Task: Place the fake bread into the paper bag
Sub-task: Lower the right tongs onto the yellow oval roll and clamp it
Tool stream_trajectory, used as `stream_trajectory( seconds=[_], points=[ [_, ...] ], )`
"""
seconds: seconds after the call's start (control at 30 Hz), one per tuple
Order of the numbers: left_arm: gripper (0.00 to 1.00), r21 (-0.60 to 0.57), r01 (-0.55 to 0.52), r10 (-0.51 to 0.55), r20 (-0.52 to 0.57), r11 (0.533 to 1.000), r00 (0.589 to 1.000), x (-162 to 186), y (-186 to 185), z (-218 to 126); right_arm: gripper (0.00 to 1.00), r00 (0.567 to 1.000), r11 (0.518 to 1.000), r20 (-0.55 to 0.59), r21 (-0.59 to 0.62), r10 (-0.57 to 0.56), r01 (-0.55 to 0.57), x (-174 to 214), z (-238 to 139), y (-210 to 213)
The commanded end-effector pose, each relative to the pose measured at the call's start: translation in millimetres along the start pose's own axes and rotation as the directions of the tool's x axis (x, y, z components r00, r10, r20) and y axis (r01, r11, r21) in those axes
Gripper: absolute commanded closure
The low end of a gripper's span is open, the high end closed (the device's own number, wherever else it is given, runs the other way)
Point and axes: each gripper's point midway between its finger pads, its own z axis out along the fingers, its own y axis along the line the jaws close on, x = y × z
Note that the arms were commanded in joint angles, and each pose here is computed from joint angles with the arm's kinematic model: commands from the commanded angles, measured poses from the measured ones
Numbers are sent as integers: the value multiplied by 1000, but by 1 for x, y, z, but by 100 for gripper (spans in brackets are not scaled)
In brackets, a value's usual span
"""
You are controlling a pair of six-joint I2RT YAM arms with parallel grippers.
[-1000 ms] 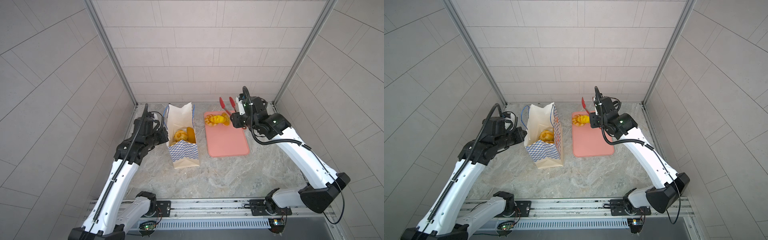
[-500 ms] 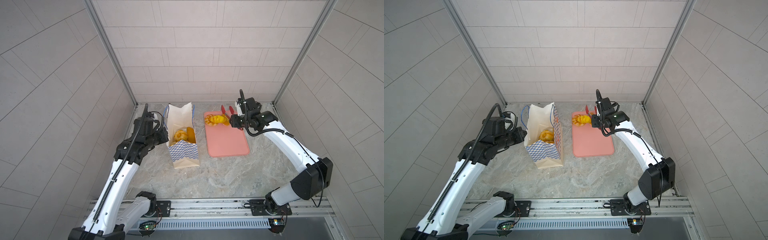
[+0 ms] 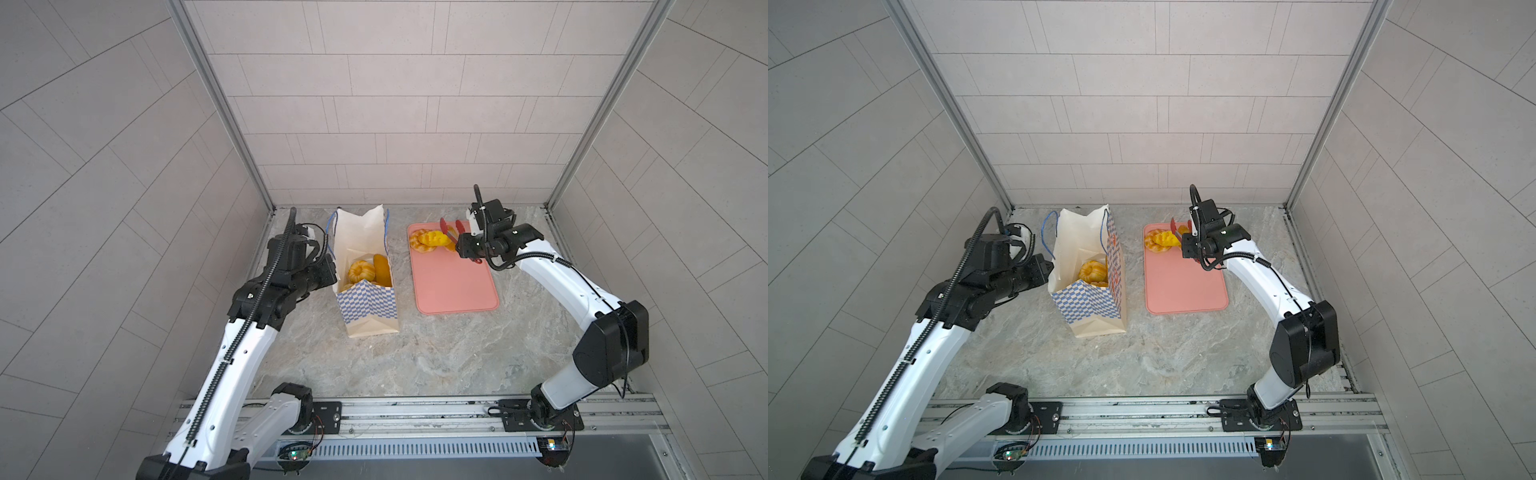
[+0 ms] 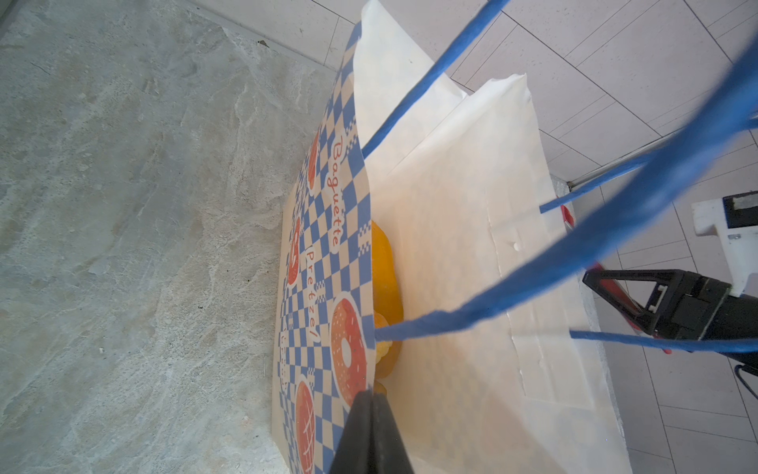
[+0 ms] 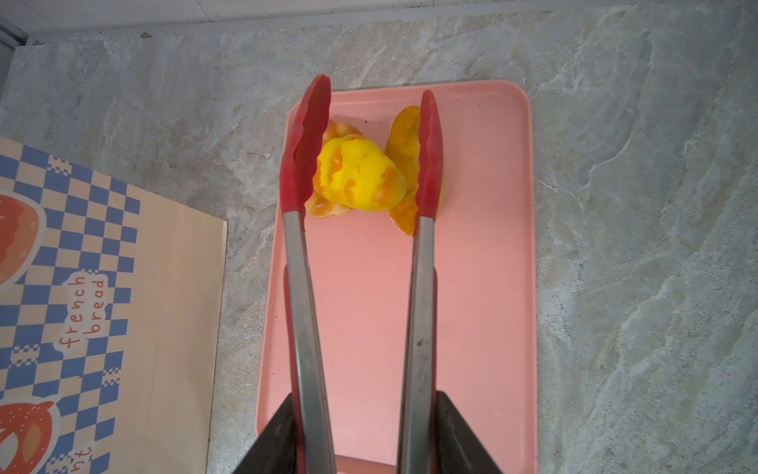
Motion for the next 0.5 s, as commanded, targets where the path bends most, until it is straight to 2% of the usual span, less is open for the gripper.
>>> stream_trajectory(
  seconds=[0.0,0.47],
  points=[
    [93,-14,-8,8,-1,1000,1000,0,2,-3,50,1000,1000,7,7,16,-16,-2,8,-4],
    [93,-18,-11,11,-7,1000,1000,0,2,-1,50,997,999,-63,17,45,-44,12,35,-8]
  ],
)
